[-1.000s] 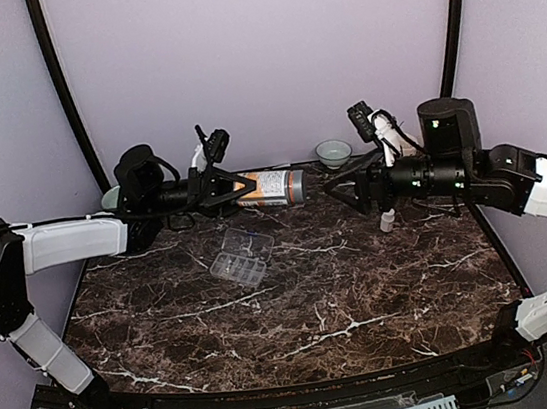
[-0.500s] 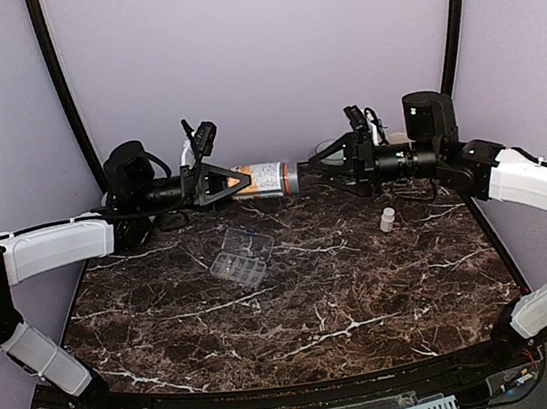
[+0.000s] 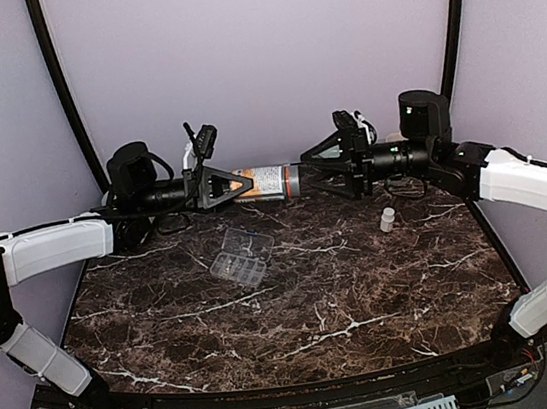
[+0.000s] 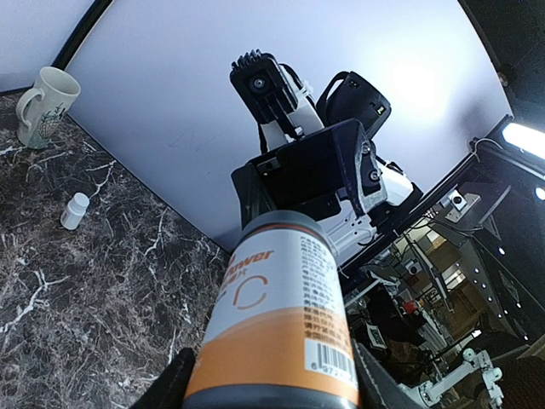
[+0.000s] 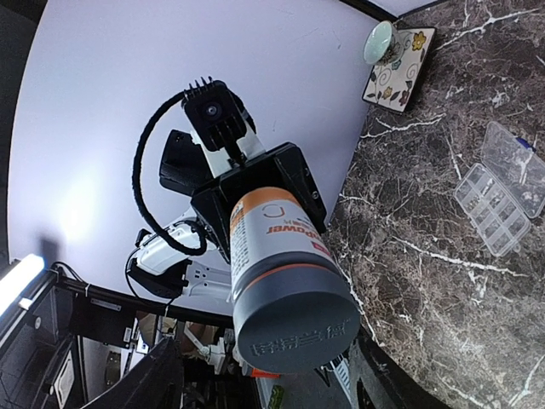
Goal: Sort the pills into containers
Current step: Pass from the right arm to the left, then unscrew the lid of the pill bottle.
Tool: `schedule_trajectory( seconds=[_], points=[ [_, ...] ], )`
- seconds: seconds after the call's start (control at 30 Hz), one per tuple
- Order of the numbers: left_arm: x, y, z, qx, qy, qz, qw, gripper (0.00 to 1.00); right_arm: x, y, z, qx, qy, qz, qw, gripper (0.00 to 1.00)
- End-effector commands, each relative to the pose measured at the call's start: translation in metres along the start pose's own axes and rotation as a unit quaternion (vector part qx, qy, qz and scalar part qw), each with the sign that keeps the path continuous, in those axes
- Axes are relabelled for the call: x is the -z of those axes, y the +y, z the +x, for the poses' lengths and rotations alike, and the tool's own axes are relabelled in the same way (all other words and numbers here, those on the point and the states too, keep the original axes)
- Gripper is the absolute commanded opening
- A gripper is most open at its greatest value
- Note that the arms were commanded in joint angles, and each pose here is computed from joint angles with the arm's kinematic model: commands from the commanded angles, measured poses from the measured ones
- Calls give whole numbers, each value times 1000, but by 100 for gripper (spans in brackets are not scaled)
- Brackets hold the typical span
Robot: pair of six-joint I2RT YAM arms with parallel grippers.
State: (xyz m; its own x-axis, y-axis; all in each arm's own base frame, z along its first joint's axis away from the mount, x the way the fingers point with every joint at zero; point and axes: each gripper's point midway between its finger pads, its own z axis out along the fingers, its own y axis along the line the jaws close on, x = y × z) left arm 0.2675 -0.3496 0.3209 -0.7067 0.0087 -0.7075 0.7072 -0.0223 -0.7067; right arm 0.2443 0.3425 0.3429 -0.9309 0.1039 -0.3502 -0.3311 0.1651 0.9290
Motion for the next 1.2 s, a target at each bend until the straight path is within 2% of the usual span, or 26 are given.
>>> schedule_trajectory(
  seconds=[0.0, 0.77, 0.83, 1.07, 1.17],
  points=[
    [1, -18, -15, -39, -10, 16, 999, 0, -2, 11, -4, 9, 4, -21, 1000, 66],
    [-3, -17, -17, -32, -3, 22, 999, 0, -19, 16, -9, 10, 20, -43, 999, 66],
    [-4, -17, -17, -32, -2, 22, 999, 0, -20, 19, -9, 11, 21, -45, 999, 64],
    [-4, -17, -18, -32, -3, 22, 999, 0, -23, 17, -6, 17, 31, -36, 999, 45],
    [-4, -18, -20, -32, -5, 25, 999, 0, -25, 14, -3, 21, 36, -30, 999, 41]
  ],
)
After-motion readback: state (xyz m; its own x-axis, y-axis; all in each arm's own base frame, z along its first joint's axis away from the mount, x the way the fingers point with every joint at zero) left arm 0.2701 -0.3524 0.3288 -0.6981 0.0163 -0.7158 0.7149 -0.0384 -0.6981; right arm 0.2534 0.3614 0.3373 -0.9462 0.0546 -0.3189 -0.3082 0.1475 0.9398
